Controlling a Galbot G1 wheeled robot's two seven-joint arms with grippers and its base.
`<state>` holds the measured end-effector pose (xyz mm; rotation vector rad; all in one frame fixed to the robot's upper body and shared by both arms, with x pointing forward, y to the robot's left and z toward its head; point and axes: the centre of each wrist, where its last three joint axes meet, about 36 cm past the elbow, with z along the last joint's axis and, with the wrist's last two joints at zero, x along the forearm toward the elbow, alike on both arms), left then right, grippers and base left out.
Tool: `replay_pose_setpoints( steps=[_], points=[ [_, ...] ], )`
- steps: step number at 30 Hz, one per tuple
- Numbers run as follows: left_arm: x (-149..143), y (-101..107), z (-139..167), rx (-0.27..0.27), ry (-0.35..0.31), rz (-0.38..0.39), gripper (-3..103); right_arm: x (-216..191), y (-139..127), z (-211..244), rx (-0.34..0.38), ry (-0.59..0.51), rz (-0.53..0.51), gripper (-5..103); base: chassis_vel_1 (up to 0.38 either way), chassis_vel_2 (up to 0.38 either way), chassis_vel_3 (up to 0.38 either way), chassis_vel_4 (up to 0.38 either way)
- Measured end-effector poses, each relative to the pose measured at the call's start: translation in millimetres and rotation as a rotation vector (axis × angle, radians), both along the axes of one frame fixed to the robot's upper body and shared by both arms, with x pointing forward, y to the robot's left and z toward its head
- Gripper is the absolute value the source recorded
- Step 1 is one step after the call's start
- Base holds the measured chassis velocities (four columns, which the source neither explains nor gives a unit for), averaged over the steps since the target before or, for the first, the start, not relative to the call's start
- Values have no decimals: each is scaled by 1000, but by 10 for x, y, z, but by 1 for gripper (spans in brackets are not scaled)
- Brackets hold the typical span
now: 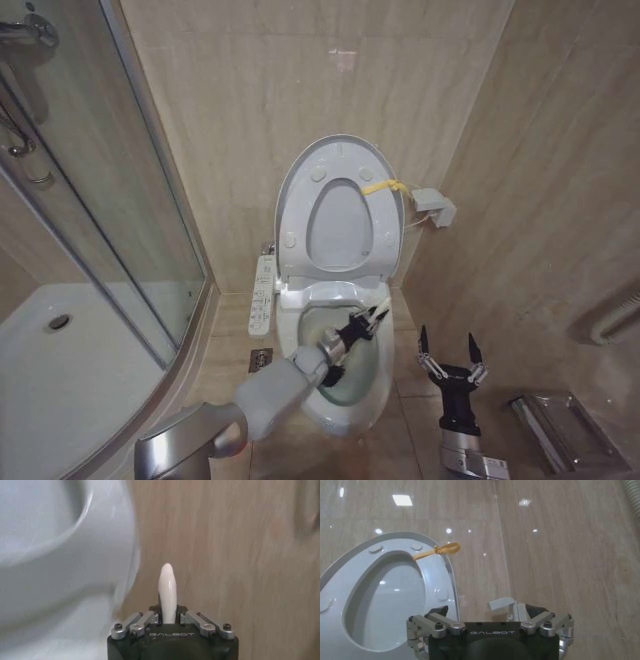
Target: Open the toilet lid, clean the toilet bowl with a toilet brush, close the toilet lid, and flush.
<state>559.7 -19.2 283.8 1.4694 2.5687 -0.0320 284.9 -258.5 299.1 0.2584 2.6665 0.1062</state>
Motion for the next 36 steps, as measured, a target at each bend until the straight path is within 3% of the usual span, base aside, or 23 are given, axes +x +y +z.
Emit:
replay_pose_setpoints(
  steps=[1, 3, 4, 5, 7, 8, 10, 11, 13, 14, 15, 17, 19, 21, 22, 23, 25, 27, 30, 33, 36],
  points=[
    [-8, -92, 92, -28, -16, -13, 19, -4, 0, -10, 2, 2, -3, 100, 0, 0, 0, 0],
    [-3, -74, 52, -16, -20, -14, 19, -3, 3, -10, 3, 2, -4, 100, 0, 0, 0, 0],
    [7, -1, -50, 14, -16, -7, 19, -4, 6, -7, 4, 2, -4, 100, 0, 0, 0, 0],
    [24, 186, -272, 82, -2, 8, 19, -3, 8, 11, 4, -3, -4, 100, 0, 0, 0, 0],
    [29, 277, -365, 106, 4, 17, 19, -1, 8, 29, 3, -7, -3, 100, 0, 0, 0, 0],
    [43, 291, -352, 92, 6, 28, 19, 0, 7, 43, 1, -10, -2, 100, 0, 0, 0, 0],
    [29, 104, -133, 16, -9, 17, 19, 10, 3, 39, 2, -10, -4, 100, 0, 0, 0, 0],
    [29, 104, -133, 16, -9, 17, 19, 10, 3, 39, 2, -10, -4, 100, 0, 0, 0, 0],
    [-1, -62, 44, -37, -24, -1, 19, 14, 7, 34, 2, -9, -3, 100, 0, 0, 0, 0],
    [-21, 2, -90, 10, -22, -7, 19, 13, 20, 36, 1, -9, 1, 100, 0, 0, 0, 0],
    [-21, 2, -90, 10, -22, -7, 19, 13, 20, 36, 1, -9, 1, 100, 0, 0, 0, 0],
    [-30, 283, -417, 113, -2, 13, 19, -2, 22, 50, -2, -10, 4, 100, 0, 0, 0, 0],
    [-32, 319, -441, 116, 1, 18, 19, -7, 23, 57, -3, -11, 4, 100, 0, 0, 0, 0],
    [-38, 248, -344, 85, -3, 14, 19, -16, -2, 60, -6, -11, 0, 100, 0, 0, 0, 0],
    [-34, 113, -184, 43, -11, 3, 19, -17, -13, 58, -7, -10, -2, 100, 0, 0, 0, 0],
    [-34, 113, -184, 43, -11, 3, 19, -17, -13, 58, -7, -10, -2, 100, 0, 0, 0, 0],
    [-25, -166, 114, -35, -31, -17, 19, -19, -16, 57, -5, -10, -5, 100, 0, 0, 0, 0],
    [-22, -166, 92, -27, -32, -18, 19, -24, -10, 57, -4, -9, -5, 100, 0, 0, 0, 0],
    [-34, 305, -422, 129, -2, 20, 19, -54, -20, 70, -5, -10, -4, 100, 0, 0, 0, 0],
    [-36, 334, -411, 107, 4, 40, 19, -60, -49, 75, -6, -10, -5, 100, 0, 0, 0, 0],
    [-4, 5, -15, -12, -25, 27, 19, -41, -65, 62, -4, -10, -9, 100, 0, 0, 0, 0]
  ],
)
